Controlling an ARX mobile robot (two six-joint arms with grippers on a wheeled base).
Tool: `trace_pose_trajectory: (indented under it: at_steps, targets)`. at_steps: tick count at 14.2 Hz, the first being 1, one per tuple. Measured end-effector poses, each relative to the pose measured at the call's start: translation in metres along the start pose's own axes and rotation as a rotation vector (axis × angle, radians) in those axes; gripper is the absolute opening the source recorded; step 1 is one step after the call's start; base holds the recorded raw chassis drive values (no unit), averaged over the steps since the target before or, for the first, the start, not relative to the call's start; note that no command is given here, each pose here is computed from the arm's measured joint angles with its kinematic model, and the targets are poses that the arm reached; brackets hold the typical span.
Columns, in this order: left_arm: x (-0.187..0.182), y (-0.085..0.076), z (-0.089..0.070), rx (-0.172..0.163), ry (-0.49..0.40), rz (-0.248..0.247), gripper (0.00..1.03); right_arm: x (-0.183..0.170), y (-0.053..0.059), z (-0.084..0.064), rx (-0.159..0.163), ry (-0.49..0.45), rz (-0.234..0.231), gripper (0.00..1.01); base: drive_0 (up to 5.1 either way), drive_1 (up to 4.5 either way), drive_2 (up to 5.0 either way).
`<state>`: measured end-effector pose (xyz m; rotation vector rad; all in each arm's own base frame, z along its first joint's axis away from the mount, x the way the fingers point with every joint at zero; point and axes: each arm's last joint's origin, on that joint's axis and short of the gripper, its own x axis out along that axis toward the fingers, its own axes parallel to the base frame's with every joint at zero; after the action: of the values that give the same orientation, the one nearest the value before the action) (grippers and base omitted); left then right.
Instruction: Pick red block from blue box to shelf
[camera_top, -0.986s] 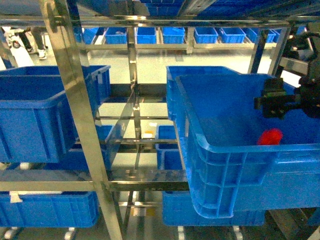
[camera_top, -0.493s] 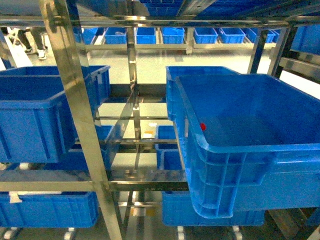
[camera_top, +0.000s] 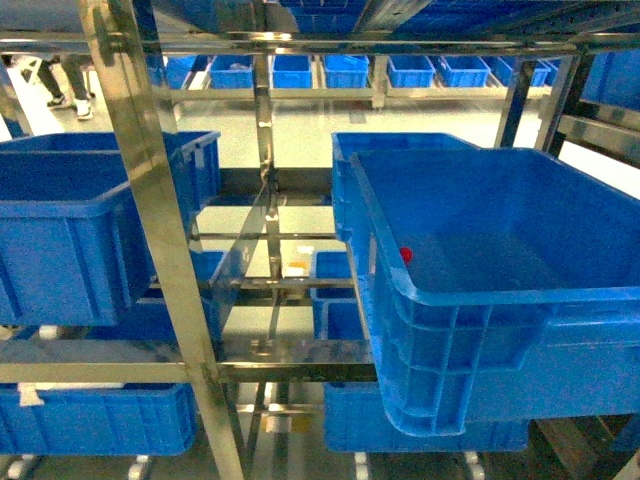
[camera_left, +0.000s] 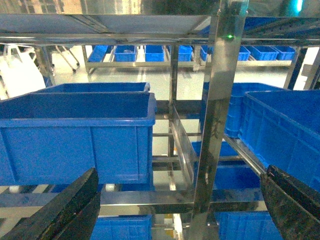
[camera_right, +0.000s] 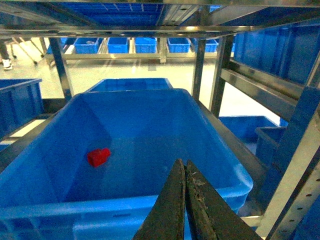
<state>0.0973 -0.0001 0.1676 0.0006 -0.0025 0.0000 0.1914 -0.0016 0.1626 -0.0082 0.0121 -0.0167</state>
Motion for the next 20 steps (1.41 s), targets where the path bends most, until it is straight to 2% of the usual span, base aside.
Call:
trace_pose_trajectory:
  at_steps: [9,20]
  targets:
    - [0.0,0.0,0.0,0.0,0.0,0.0,0.98,-0.048,0.0,0.0,0.0,0.001,0.009,0.02,0.0,0.0,0.0]
    - [0.0,0.0,0.0,0.0,0.0,0.0,0.98,-0.076,0.0,0.007,0.001,-0.025,0.009,0.02,0.0,0.0,0.0]
